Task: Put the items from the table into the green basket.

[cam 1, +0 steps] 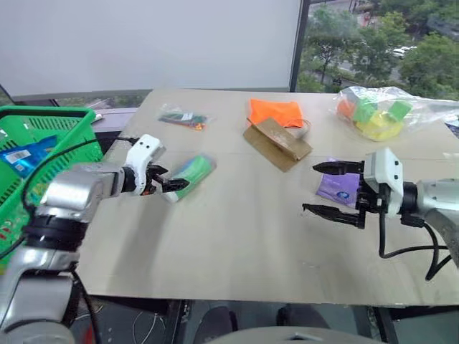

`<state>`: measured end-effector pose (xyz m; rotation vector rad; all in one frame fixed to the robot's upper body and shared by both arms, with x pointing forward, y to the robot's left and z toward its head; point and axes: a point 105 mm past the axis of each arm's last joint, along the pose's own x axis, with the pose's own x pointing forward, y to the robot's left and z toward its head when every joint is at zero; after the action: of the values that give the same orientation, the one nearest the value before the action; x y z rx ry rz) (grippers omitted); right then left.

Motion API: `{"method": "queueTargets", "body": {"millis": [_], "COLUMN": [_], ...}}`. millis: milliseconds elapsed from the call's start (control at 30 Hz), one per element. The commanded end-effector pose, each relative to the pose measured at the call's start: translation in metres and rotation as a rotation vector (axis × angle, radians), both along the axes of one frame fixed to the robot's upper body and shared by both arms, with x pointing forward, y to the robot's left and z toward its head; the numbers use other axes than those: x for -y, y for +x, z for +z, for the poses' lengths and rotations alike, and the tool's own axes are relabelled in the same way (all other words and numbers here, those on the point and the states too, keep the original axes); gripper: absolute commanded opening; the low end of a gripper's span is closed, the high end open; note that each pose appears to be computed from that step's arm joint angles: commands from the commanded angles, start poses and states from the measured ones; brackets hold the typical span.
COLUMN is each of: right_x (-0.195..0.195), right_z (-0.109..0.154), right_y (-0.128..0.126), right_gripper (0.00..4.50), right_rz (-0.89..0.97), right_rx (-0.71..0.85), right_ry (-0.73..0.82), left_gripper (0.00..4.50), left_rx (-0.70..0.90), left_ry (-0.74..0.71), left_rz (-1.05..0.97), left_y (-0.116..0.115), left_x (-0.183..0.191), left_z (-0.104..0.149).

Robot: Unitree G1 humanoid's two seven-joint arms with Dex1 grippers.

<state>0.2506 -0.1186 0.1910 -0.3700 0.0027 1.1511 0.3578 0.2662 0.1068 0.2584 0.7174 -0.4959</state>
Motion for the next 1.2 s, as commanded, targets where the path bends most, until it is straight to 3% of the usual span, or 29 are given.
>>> {"method": "queueTargets", "body": {"millis": [33, 67, 100, 200, 267, 367, 433, 567, 667, 833, 1000, 1167, 1200], "right_x": [-0.005, -0.006, -0.006, -0.014, -0.019, -0.034, -0.046, -0.066, -0.078, -0.091, -0.094, -0.094, -0.093], "right_z": [0.006, 0.004, 0.002, 0.000, 0.003, 0.017, 0.028, 0.046, 0.054, 0.066, 0.068, 0.066, 0.065], "right_y": [-0.005, -0.006, -0.007, -0.006, -0.004, -0.002, -0.003, -0.001, 0.003, 0.010, 0.012, 0.012, 0.012], "right_gripper": [4.50, 4.50, 4.50, 4.50, 4.50, 4.50, 4.50, 4.50, 4.50, 4.50, 4.50, 4.50, 4.50], "right_rz": [-0.020, -0.022, -0.023, -0.023, -0.022, 0.020, 0.074, 0.164, 0.223, 0.288, 0.313, 0.305, 0.298], "right_rx": [0.044, 0.042, 0.041, 0.046, 0.069, 0.108, 0.129, 0.156, 0.171, 0.204, 0.203, 0.197, 0.197], "right_ry": [0.005, 0.003, 0.003, 0.010, 0.023, 0.093, 0.155, 0.241, 0.266, 0.303, 0.309, 0.302, 0.299], "left_gripper": [4.00, 3.88, 3.28, 2.20, 1.92, 1.92, 1.92, 1.92, 1.92, 1.92, 1.92, 4.26, 4.39], "left_rx": [-0.027, -0.037, -0.051, -0.039, 0.039, 0.261, 0.457, 0.788, 0.938, 0.916, 0.793, 0.733, 0.735], "left_ry": [0.040, 0.054, 0.040, -0.018, -0.114, -0.209, -0.183, 0.007, 0.185, 0.351, 0.349, 0.313, 0.299], "left_rz": [-0.031, -0.037, -0.051, -0.063, -0.039, 0.068, 0.230, 0.525, 0.769, 0.979, 0.992, 0.873, 0.859], "left_y": [0.009, 0.010, 0.010, 0.011, 0.013, 0.017, 0.014, -0.015, -0.054, -0.095, -0.096, -0.083, -0.081], "left_x": [-0.010, -0.012, -0.011, -0.008, -0.006, -0.021, -0.048, -0.106, -0.155, -0.212, -0.238, -0.237, -0.236], "left_z": [-0.006, -0.010, -0.013, -0.012, 0.003, 0.046, 0.082, 0.147, 0.187, 0.195, 0.172, 0.152, 0.151]}}
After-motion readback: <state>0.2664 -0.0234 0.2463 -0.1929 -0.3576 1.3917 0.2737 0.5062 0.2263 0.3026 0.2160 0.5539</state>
